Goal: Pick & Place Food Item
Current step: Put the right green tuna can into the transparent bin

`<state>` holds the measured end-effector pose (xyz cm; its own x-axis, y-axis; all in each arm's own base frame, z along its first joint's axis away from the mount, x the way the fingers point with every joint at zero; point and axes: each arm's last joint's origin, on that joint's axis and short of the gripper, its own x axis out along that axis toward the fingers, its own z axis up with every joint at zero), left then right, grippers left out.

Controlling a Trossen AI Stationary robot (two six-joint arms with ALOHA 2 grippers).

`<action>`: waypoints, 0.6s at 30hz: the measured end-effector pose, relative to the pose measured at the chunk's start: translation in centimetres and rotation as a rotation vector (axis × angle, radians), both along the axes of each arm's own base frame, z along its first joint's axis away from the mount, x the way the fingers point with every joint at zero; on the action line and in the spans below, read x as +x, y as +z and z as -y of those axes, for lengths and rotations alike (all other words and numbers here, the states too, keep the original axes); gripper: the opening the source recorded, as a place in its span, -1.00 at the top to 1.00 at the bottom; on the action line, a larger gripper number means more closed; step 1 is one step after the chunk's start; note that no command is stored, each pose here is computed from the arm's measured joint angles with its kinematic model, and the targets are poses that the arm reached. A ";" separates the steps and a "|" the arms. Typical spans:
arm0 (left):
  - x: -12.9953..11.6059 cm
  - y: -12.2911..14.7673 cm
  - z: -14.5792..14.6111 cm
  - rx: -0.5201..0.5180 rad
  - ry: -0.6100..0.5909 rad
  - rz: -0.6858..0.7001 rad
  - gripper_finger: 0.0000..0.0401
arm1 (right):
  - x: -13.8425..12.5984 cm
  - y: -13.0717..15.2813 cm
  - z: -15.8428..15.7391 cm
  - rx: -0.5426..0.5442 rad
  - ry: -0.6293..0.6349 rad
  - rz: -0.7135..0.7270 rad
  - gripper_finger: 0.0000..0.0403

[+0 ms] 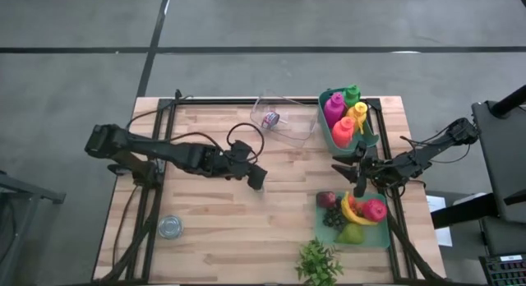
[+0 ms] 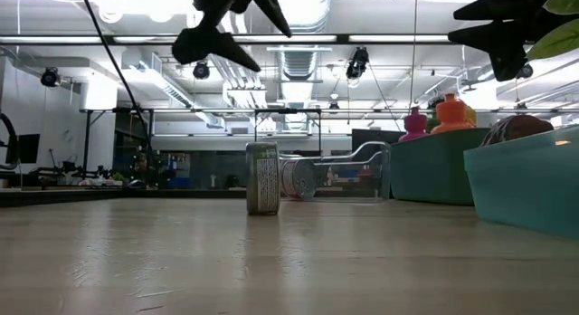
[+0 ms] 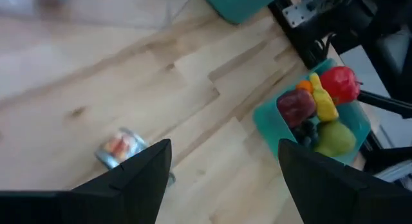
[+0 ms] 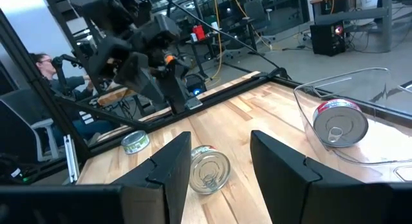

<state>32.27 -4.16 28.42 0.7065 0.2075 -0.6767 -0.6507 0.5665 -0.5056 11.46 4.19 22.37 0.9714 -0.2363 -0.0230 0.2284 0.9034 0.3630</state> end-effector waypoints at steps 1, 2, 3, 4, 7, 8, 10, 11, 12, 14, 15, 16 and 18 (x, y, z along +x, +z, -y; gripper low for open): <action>-0.1 -0.2 0.0 -0.024 0.004 -0.006 -0.44 | 0.0 0.0 0.0 0.000 0.000 0.000 0.22; -0.2 -0.5 0.0 -0.052 0.007 -0.017 -0.44 | 0.0 0.0 0.0 0.000 0.000 0.000 0.22; -0.3 -0.7 -0.1 -0.079 0.015 -0.034 -0.44 | 0.0 0.0 0.0 0.000 0.000 0.000 0.22; -0.4 -0.9 -0.1 -0.098 0.024 -0.056 -0.44 | 0.0 0.0 0.0 0.000 0.000 0.000 0.22; -0.6 -1.0 -0.1 -0.124 0.048 -0.075 -0.44 | 0.0 0.0 0.0 0.000 0.000 0.000 0.22; -0.7 -1.0 0.0 -0.134 0.050 -0.075 -0.44 | 0.0 0.0 0.0 0.000 0.000 0.000 0.22; -0.9 -1.2 0.2 -0.144 0.056 -0.097 -0.44 | 0.0 0.0 0.0 0.000 0.000 0.000 0.22; -0.9 -1.2 0.3 -0.153 0.059 -0.097 -0.44 | 0.0 0.0 0.0 0.000 0.000 0.000 0.22; -0.8 -1.2 0.4 -0.164 0.065 -0.094 -0.44 | 0.0 0.0 0.0 -0.001 0.000 0.000 0.22; -0.8 -1.3 0.6 -0.185 0.074 -0.097 -0.44 | 0.0 0.0 0.0 0.000 0.000 0.000 0.22; -0.7 -1.5 0.6 -0.198 0.072 -0.105 -0.44 | 0.0 0.0 0.0 -0.001 0.000 0.000 0.22; -0.7 -1.7 0.7 -0.207 0.072 -0.114 -0.44 | 0.0 0.0 0.0 0.000 0.000 0.000 0.22; -0.6 -1.8 0.7 -0.227 0.071 -0.125 -0.44 | 0.0 0.0 0.0 -0.001 0.000 -0.001 0.22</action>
<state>31.66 -4.91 26.57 0.6039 0.0865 -0.7924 -0.7498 0.3989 -0.5279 11.47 4.18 22.36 0.9713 -0.2367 -0.0236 0.2290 0.9035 0.3622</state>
